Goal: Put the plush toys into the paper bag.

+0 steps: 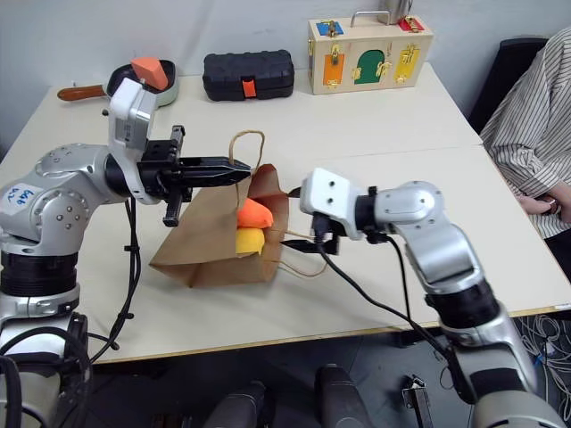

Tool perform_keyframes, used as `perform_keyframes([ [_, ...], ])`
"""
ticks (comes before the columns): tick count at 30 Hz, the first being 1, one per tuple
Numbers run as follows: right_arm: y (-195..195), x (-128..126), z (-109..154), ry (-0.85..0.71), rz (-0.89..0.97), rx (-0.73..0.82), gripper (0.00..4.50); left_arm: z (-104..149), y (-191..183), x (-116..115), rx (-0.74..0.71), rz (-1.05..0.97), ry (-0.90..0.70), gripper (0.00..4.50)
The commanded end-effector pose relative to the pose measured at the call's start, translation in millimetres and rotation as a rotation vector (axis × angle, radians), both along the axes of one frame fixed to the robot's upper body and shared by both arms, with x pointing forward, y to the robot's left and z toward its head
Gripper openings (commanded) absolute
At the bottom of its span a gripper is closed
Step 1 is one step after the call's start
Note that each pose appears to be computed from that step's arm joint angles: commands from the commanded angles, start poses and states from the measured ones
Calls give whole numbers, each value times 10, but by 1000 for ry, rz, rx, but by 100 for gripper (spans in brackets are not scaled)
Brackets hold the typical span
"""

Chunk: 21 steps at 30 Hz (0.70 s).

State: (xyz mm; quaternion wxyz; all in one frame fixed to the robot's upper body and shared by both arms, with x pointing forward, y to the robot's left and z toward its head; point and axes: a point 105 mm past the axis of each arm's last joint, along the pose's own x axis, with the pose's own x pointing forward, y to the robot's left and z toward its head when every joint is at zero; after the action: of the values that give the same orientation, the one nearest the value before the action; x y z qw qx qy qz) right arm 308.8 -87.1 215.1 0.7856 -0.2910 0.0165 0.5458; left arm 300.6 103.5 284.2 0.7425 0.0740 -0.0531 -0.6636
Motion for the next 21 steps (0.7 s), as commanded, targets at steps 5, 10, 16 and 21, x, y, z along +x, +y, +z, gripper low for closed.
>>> perform_keyframes([
  [5, -596, -352, -230, 532, -361, 304, 448, 52, -16, -57, -2, -28, -37, 0],
  [10, -672, -388, -763, 821, -567, 468, 448, 52, -35, -68, -1, -36, -39, 0],
  [16, -500, -188, -1010, 995, -630, 655, 448, 62, -39, -66, 3, -37, -46, 0],
  [21, -246, -2, -968, 1087, -599, 794, 360, 76, -30, -67, 5, -32, -56, 0],
])
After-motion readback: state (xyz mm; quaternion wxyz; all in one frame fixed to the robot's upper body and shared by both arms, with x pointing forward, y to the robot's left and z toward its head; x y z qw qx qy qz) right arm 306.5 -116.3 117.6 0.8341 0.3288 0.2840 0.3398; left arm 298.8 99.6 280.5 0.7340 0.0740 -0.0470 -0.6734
